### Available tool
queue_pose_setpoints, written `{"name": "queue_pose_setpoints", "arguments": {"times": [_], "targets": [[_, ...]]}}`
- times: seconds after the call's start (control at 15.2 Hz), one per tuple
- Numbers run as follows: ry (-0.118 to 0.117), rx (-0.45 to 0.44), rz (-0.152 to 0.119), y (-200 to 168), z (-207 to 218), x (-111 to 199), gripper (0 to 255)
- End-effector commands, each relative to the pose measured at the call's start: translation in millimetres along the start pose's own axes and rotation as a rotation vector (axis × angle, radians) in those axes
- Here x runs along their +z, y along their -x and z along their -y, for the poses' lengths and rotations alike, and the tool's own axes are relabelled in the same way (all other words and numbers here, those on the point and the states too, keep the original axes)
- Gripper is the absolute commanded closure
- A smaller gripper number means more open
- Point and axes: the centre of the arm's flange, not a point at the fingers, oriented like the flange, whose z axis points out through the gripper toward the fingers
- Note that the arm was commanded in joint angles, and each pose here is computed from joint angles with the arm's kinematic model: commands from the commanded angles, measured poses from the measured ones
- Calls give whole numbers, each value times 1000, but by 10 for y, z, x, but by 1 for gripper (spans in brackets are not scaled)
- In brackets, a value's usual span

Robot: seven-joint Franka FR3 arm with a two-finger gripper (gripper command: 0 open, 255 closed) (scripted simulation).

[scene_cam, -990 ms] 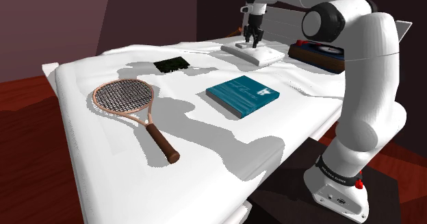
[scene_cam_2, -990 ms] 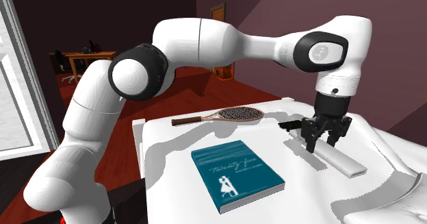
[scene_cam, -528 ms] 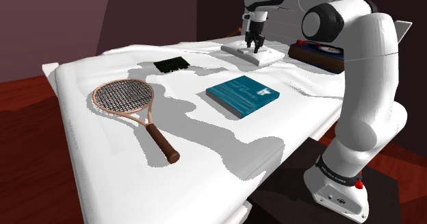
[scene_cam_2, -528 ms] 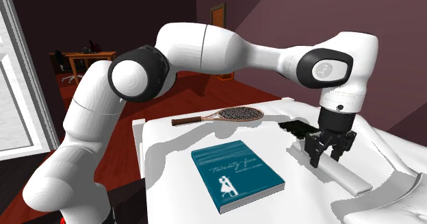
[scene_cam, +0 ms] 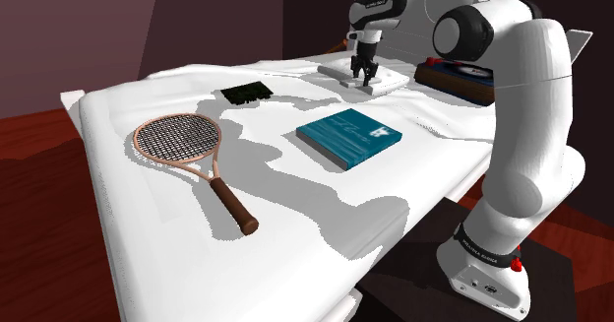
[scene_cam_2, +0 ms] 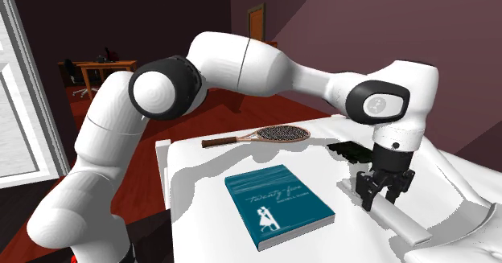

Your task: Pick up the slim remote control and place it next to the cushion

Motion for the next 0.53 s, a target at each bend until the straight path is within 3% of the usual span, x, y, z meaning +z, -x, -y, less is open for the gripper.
{"name": "queue_pose_setpoints", "arguments": {"times": [0.0,0.46], "targets": [[1,0,0,0,5,104,255],[1,0,0,0,-2,473,255]]}}
